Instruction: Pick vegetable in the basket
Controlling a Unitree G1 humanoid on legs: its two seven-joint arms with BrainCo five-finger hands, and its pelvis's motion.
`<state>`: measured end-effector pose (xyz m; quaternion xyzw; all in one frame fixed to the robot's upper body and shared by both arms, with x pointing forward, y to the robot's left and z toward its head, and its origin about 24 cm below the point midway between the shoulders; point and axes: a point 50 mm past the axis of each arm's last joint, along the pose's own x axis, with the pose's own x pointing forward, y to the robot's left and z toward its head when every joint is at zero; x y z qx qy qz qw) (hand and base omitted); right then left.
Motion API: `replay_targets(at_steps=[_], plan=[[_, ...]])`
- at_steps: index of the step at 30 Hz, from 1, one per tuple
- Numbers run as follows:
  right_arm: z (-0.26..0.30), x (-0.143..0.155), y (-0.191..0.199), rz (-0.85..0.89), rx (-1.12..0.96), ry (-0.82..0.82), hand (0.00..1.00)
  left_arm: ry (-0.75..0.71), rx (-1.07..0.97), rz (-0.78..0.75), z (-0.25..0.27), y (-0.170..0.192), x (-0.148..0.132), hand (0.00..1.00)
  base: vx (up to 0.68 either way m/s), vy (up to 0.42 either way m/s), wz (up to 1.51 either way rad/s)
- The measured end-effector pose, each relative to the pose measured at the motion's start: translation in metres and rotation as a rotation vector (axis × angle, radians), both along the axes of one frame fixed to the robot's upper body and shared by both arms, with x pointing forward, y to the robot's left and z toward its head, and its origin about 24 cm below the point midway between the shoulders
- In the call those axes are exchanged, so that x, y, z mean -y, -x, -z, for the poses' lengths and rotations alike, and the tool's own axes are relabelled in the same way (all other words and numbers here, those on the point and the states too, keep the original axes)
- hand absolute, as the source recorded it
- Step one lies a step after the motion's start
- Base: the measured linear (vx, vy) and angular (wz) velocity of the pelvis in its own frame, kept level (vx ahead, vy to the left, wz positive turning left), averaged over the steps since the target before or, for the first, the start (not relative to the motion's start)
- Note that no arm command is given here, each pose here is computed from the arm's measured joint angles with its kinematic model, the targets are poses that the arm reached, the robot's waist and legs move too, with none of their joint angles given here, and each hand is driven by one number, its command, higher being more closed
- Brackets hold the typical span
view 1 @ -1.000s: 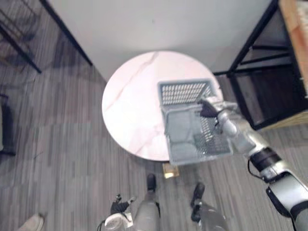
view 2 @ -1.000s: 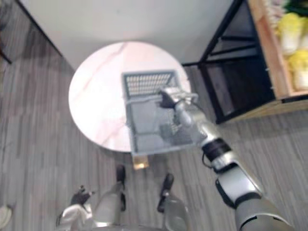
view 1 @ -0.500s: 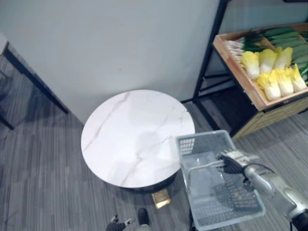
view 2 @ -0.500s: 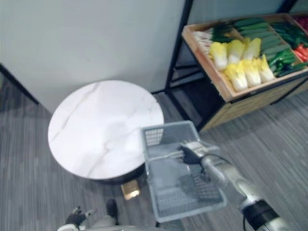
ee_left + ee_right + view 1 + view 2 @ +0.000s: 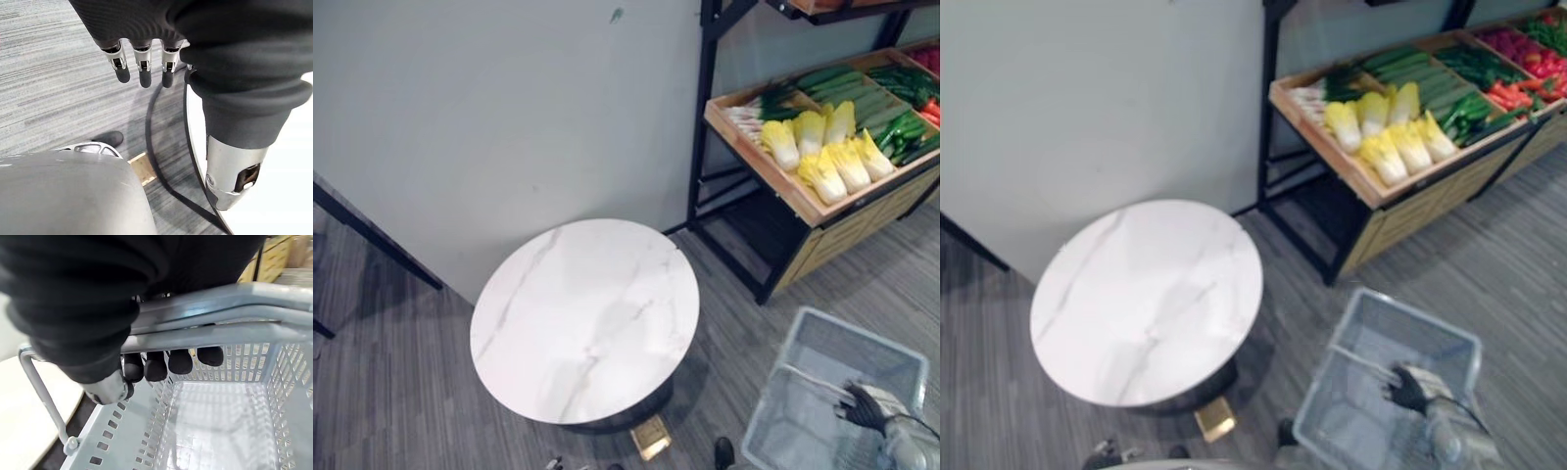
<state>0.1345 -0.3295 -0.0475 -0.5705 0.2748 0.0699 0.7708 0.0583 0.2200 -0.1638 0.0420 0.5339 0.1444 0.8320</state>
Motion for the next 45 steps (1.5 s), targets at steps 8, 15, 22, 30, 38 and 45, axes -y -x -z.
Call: replay_targets(at_steps=[8,15,22,30,38,45], plan=[[0.019,0.033,0.051,0.298,-0.087,0.033,1.0,0.001,-0.052,-0.011,0.003,0.017,0.001,0.0,0.0,0.0,0.0],[0.035,0.033,0.081,0.49,-0.12,0.007,1.0,-0.001,-0.067,-0.017,0.004,0.024,0.002,0.0,0.0,0.013,0.02],[0.034,0.005,0.067,0.515,0.024,-0.068,1.0,-0.044,-0.022,0.038,-0.001,0.002,-0.011,0.0,-0.08,0.096,-0.45],[0.028,-0.033,-0.005,0.323,0.148,-0.161,1.0,-0.108,0.063,0.1,-0.013,-0.028,-0.028,0.0,-0.13,0.076,-1.34],[0.017,-0.041,-0.032,0.172,0.148,-0.132,1.0,-0.066,0.078,0.081,-0.01,-0.031,-0.014,0.0,-0.12,-0.284,-0.92],[0.017,-0.039,-0.018,0.159,0.137,-0.12,1.0,-0.039,0.051,0.05,-0.005,-0.017,-0.003,0.0,-0.03,-0.167,-0.37]])
